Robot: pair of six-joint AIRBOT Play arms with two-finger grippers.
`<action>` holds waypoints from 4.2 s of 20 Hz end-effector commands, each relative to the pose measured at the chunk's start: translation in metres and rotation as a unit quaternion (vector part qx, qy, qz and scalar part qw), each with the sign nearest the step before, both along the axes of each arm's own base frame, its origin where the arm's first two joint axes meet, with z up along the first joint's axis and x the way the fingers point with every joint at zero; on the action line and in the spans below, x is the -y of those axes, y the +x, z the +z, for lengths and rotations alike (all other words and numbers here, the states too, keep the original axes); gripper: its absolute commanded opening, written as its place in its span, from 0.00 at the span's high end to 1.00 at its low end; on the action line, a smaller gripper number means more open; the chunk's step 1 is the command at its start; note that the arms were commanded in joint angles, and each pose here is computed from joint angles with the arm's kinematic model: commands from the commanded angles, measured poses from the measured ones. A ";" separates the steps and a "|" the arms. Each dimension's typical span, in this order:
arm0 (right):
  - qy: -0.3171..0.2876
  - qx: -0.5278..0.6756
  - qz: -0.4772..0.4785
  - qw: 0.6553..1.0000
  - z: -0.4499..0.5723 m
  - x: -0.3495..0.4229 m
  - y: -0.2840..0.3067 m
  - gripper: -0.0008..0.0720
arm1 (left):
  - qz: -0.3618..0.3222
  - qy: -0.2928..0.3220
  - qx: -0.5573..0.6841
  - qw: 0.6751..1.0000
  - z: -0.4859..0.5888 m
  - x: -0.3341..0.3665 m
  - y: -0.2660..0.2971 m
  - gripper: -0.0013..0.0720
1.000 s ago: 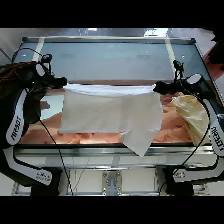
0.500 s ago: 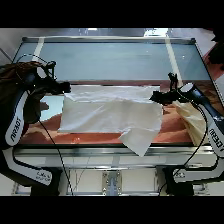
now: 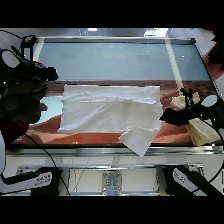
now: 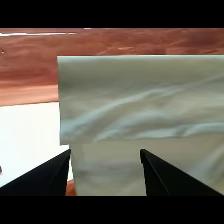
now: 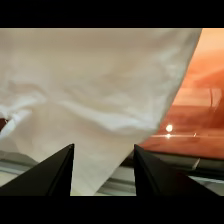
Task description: Fold the shirts.
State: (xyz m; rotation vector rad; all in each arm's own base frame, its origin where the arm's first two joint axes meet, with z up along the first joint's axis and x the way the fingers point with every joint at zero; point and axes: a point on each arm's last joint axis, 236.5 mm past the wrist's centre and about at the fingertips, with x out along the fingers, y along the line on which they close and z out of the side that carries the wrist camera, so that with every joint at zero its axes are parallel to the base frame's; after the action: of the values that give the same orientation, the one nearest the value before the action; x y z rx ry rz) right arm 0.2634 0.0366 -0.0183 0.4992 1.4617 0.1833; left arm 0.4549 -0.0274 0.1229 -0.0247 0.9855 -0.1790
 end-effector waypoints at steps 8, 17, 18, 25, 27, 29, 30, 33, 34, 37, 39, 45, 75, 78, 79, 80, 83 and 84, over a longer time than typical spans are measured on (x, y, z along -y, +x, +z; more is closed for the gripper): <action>0.075 -0.043 -0.164 0.983 -0.070 -0.041 -0.070 0.29 | -0.024 -0.033 0.007 0.999 0.018 0.019 -0.013 0.29; 0.097 -0.047 -0.211 0.972 -0.091 -0.049 -0.075 0.31 | -0.024 -0.033 0.006 0.999 0.018 0.019 -0.013 0.29; 0.097 -0.043 -0.213 0.971 -0.091 -0.048 -0.073 0.38 | -0.024 -0.033 0.006 0.999 0.018 0.019 -0.013 0.29; 0.117 -0.023 -0.236 0.964 -0.088 -0.051 -0.059 0.48 | -0.029 -0.029 0.012 0.999 0.019 0.019 -0.012 0.29; 0.123 -0.018 -0.244 0.962 -0.087 -0.051 -0.054 0.48 | -0.029 -0.029 0.012 0.999 0.019 0.019 -0.012 0.29; 0.129 -0.017 -0.242 0.962 -0.088 -0.053 -0.053 0.64 | -0.029 -0.029 0.013 0.999 0.019 0.019 -0.011 0.29; 0.129 -0.015 -0.237 0.963 -0.088 -0.054 -0.053 0.80 | -0.029 -0.029 0.014 0.999 0.020 0.019 -0.011 0.29; 0.150 -0.004 -0.233 0.961 -0.081 -0.060 -0.047 0.95 | -0.024 -0.015 0.024 0.999 0.021 0.012 -0.006 0.29; 0.161 0.001 -0.230 0.960 -0.077 -0.064 -0.044 0.95 | -0.009 0.002 0.037 0.999 0.023 -0.001 0.000 0.32; 0.172 0.007 -0.207 0.963 -0.063 -0.069 -0.040 0.95 | 0.083 0.023 0.025 0.996 0.018 -0.065 -0.006 0.35; 0.180 0.010 -0.191 0.965 -0.053 -0.072 -0.037 0.95 | 0.170 0.015 -0.044 0.984 -0.023 -0.120 -0.043 0.35; 0.178 0.024 -0.183 0.967 -0.049 -0.071 -0.032 0.95 | 0.364 -0.263 -0.237 0.862 -0.164 -0.110 -0.156 0.35; 0.017 0.211 -0.135 0.968 0.081 0.006 0.065 0.96 | 0.169 -0.329 0.047 0.928 -0.021 -0.013 -0.032 0.98; 0.024 0.225 -0.134 0.965 0.082 0.013 0.112 0.96 | 0.104 -0.199 0.058 0.973 -0.025 0.015 -0.015 0.98; 0.033 0.231 -0.136 0.963 0.079 0.012 0.133 0.96 | 0.090 -0.166 0.052 0.981 -0.033 0.024 -0.010 0.98; 0.041 0.240 -0.138 0.960 0.076 0.011 0.153 0.96 | 0.077 -0.135 0.046 0.987 -0.043 0.031 -0.003 0.98; 0.053 0.261 -0.145 0.953 0.065 0.004 0.213 0.96 | 0.083 -0.066 0.022 0.994 -0.082 0.031 0.028 0.98; 0.051 0.262 -0.139 0.954 0.059 0.001 0.228 0.96 | 0.094 -0.056 0.011 0.994 -0.095 0.025 0.039 0.98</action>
State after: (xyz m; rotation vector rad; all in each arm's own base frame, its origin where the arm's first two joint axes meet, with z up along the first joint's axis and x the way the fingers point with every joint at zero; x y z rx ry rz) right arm 0.4394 0.0336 0.0503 0.6772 0.9097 0.1473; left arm 0.4645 -0.0604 0.0520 -0.3533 0.9284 -0.1467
